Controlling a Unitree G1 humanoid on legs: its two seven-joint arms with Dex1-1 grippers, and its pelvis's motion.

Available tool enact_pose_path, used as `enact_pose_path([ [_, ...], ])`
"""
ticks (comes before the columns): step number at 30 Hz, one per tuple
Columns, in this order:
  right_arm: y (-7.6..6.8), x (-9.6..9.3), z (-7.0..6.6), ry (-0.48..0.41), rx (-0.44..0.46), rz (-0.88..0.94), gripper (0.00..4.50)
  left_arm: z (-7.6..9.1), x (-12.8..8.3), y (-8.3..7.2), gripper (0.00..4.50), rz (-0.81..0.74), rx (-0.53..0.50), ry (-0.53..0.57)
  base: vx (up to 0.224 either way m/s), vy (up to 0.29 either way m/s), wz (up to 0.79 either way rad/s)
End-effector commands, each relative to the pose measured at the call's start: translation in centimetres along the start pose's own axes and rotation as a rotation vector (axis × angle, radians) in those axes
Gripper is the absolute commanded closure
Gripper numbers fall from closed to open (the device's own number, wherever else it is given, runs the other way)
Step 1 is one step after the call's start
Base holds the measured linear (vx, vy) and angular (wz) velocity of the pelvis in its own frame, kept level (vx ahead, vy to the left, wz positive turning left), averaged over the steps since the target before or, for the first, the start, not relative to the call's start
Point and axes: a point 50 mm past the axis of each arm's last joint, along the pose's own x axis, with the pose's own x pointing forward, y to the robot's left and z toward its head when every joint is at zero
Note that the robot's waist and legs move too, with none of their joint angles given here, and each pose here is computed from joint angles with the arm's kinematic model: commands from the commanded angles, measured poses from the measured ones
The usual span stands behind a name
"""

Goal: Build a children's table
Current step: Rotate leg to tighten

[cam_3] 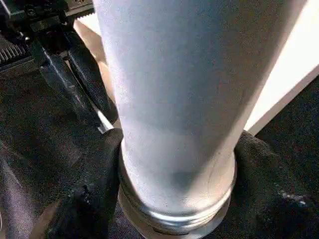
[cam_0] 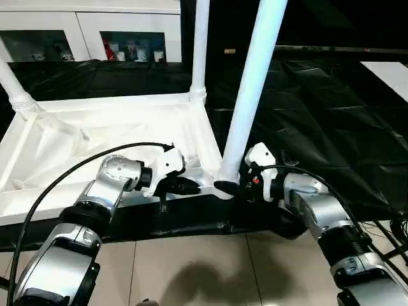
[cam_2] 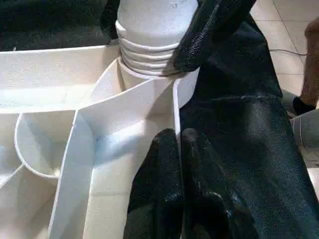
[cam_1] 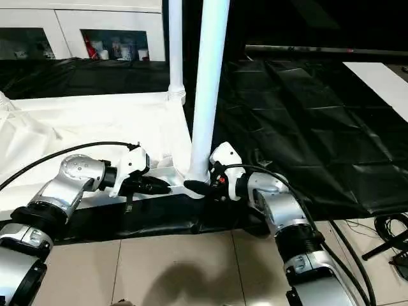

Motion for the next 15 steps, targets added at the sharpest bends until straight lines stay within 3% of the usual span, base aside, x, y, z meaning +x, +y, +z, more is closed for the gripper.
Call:
enact_pose_path([
  [1,-0.4,0.1,-0.8,0.016,0.033,-0.090,1.78,0.1,0.8,-0.3,4.50,0.009,0.000,-0.024,0.000,0.000,0.00],
  [3,-1.3,0.6,-1.5,0.002,0.138,-0.318,1.78,0.1,1.8,0.1,4.50,0.093,-0.023,-0.001,0.000,0.000,0.00],
  [6,-1.9,0.9,-2.1,0.003,0.239,-0.513,1.78,0.9,3.3,0.3,4.50,0.155,-0.049,-0.022,0.000,0.000,0.00],
  [10,-2.0,1.4,-2.4,0.008,0.269,-0.625,1.78,1.8,4.9,0.2,4.50,0.189,-0.044,-0.037,0.000,0.000,0.00],
  [15,-1.5,3.6,-1.7,0.004,0.283,-0.751,1.78,3.7,8.2,0.2,4.50,0.302,-0.054,-0.037,0.000,0.000,0.00],
])
